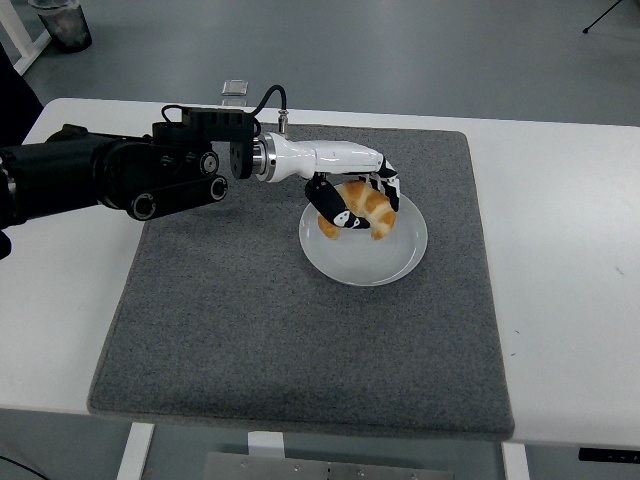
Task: Place the bread on the plate
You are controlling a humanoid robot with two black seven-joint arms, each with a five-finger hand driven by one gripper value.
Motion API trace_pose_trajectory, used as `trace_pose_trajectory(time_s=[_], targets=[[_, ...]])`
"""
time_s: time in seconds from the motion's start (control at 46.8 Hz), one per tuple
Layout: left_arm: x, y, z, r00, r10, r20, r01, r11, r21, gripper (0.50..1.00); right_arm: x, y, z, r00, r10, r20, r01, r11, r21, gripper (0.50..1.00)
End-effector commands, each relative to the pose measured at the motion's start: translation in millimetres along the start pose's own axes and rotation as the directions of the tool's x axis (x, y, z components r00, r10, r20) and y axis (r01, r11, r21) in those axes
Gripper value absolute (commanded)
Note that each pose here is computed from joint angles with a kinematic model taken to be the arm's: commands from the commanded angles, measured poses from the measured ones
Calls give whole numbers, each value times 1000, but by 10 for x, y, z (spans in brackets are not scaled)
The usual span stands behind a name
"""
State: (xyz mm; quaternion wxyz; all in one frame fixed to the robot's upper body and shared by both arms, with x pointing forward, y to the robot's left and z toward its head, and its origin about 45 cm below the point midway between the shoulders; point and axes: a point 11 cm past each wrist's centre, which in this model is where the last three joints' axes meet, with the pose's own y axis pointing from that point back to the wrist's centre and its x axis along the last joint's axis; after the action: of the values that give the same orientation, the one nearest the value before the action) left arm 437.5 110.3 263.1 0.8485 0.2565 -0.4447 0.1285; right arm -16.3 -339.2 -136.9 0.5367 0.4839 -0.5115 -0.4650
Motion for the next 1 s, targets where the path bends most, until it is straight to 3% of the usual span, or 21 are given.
trace_pose_trajectory(time_s=[0.0, 0.342, 0.726, 0.983], targets=[[-120, -19, -29, 1000, -15, 11, 15, 1000, 5, 500, 1, 0, 4, 1000, 0, 1, 0, 1000, -1, 952], [-187, -134, -57, 998, 39, 58, -40, 999, 21, 500, 1, 0, -5, 1000, 0, -1, 0, 1000, 1, 952], [-378, -127, -247, 998, 24, 54, -29, 995, 94, 500, 1, 0, 4, 1000, 0, 1, 0, 1000, -1, 952], [-435, -169, -225, 998, 26, 53, -31, 995, 91, 500, 1, 0, 4, 1000, 0, -1, 0, 1000, -1, 952]])
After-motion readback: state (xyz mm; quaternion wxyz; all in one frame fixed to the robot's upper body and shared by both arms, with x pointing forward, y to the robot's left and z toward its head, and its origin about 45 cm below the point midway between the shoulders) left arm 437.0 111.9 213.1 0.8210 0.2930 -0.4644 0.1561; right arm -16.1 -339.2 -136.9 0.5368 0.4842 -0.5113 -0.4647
